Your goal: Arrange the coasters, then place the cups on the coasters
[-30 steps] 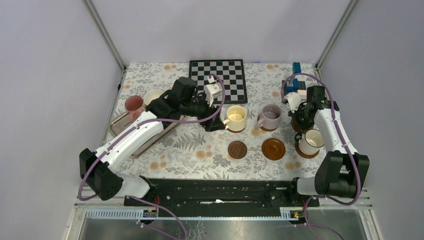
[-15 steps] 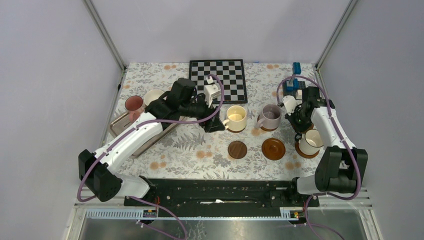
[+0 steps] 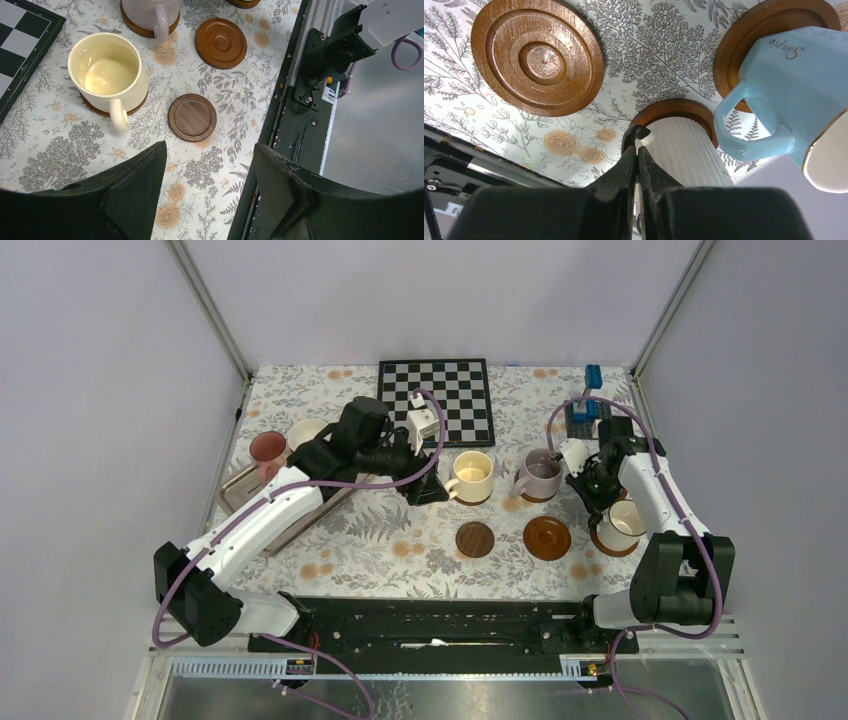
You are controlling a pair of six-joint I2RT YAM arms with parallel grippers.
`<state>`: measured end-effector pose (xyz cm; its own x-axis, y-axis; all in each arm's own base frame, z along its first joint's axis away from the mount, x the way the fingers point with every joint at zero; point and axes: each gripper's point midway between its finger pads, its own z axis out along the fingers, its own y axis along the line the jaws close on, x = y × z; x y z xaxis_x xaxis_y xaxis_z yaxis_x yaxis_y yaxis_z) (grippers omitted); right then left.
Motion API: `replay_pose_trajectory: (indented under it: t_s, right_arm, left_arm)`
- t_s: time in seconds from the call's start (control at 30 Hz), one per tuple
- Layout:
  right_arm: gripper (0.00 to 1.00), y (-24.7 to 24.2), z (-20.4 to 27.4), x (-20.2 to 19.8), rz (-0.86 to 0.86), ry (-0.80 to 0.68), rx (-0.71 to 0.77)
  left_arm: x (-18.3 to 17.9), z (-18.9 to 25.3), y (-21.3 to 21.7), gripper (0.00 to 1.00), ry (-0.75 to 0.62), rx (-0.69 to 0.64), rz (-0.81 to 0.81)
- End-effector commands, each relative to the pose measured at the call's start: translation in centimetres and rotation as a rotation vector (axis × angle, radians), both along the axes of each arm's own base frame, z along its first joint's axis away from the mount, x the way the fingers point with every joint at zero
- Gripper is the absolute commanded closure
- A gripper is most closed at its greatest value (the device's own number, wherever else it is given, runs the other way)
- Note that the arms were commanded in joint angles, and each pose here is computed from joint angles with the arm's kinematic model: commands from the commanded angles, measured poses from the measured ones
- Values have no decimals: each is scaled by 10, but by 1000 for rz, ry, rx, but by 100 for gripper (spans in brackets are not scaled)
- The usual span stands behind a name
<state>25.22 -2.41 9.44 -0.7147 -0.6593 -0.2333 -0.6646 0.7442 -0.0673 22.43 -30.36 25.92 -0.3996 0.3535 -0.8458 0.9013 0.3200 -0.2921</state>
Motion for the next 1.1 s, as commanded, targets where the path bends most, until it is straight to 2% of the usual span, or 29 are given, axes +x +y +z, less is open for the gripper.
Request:
replay_pose_trajectory:
  t_s: [0.0,0.53,1.07]
  right_arm:
    - [90,7,3,-16,36,55,13]
    - [90,7,-2,-48,104,101,-13]
    - [89,5,3,-54,138,83,-27]
  left_arm:
    - [-2,22,-1,31,-48,-65,-16]
    - [1,23,0,30,-39,-70,-7]
    - [4,21,0,30,-26,-72,4]
